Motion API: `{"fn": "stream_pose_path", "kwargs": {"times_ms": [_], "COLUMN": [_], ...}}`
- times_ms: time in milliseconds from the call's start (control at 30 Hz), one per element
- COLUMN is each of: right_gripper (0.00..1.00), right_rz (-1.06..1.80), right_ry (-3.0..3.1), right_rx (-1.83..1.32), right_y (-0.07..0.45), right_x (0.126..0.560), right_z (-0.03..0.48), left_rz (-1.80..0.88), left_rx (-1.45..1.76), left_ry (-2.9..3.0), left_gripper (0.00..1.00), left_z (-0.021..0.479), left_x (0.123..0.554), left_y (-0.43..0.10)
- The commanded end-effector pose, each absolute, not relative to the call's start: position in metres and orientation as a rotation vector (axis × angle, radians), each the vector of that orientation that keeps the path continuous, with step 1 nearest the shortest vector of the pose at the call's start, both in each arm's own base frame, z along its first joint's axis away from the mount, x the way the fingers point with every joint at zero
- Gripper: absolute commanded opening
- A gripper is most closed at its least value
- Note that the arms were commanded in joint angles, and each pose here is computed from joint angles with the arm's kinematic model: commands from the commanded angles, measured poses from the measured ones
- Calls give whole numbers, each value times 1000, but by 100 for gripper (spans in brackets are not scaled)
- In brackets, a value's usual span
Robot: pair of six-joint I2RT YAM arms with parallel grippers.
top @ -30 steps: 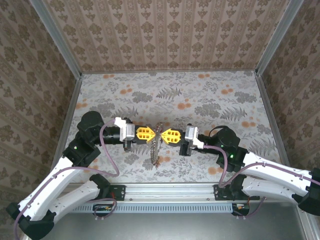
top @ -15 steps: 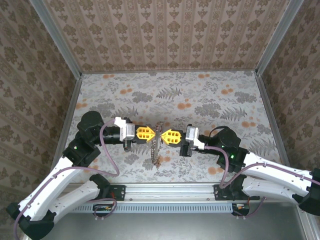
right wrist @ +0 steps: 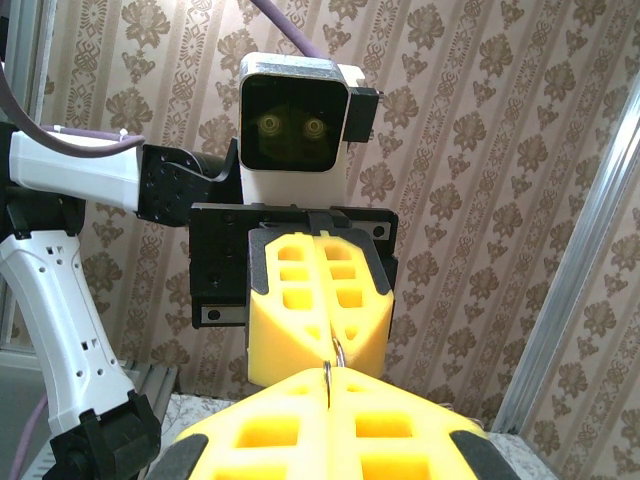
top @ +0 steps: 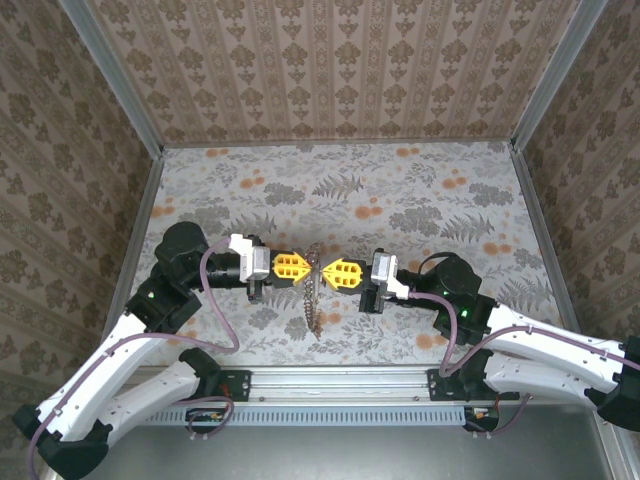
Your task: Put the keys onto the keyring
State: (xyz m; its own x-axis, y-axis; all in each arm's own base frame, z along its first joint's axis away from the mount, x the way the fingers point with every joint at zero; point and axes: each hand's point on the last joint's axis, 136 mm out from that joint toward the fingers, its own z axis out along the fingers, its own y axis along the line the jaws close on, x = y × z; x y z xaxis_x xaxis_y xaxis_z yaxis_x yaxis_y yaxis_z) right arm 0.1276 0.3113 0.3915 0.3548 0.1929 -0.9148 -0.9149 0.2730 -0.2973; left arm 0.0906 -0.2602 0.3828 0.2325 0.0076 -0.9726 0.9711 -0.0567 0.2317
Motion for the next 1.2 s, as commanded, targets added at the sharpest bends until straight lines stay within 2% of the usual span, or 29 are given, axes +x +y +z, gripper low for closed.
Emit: {"fn": "stream_pose_path", "kwargs": {"times_ms": [0,1167], "right_gripper": [0,0], "right_rz": [891,856], "right_ry": [835,836], "right_rx": [-972,-970], "right_y": [307,308], "right_x": [124,129], "right_z": [409,410], "left_rz": [-1066,-1065], "left_rx": [1367,1369], "left_ry": [964,957], "left_gripper": [0,0], "left_z": [389,391], "left_x": [86,85], "left_y": [-260,-259]}}
